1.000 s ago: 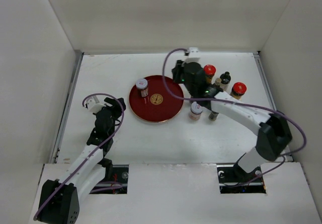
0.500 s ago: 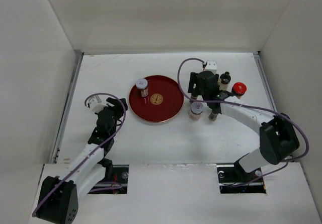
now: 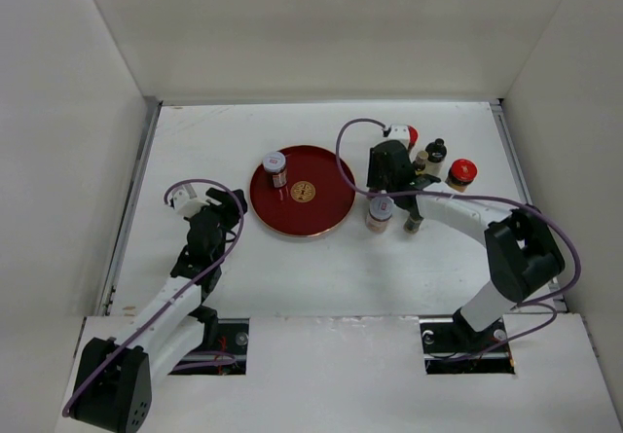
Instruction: Organize the condiment bottles
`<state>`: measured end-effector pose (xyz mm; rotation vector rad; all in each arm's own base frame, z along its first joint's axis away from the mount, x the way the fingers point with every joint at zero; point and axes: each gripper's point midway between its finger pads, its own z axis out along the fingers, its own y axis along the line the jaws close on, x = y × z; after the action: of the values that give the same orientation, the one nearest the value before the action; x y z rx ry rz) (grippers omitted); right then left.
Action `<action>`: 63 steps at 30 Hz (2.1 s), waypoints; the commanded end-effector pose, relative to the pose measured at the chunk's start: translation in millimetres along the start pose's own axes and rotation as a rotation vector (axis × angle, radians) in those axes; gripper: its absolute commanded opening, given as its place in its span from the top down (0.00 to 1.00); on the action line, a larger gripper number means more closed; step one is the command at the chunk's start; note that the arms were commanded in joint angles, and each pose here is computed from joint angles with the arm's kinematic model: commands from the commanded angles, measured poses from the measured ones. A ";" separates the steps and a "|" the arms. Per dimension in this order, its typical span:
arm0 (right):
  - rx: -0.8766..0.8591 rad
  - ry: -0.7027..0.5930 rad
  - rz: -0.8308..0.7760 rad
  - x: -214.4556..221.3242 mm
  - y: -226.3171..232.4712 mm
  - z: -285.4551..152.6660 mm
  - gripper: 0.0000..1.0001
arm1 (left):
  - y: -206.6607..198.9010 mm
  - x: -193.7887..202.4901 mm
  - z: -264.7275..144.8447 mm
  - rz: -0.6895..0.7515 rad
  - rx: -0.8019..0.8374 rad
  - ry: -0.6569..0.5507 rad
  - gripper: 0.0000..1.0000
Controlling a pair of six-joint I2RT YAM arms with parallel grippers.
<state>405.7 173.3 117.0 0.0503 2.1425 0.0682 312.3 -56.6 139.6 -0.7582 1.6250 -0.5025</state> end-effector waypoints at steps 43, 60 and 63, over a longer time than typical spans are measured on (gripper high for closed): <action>-0.319 -0.170 -0.072 -65.4 250.0 58.8 0.45 | -1.4 -6.2 3.2 -0.025 0.021 -0.035 0.41; -0.378 -0.316 0.131 -145.8 203.2 -25.3 0.25 | -4.5 -7.9 0.8 -0.032 0.039 -0.034 0.41; -0.325 -0.328 0.135 -149.1 172.9 -27.1 0.32 | -5.2 -8.3 0.5 -0.031 0.041 -0.042 0.41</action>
<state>456.5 362.8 225.5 -0.0881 1.8859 0.4333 313.4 -52.2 136.9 -0.7673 1.6150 -0.5008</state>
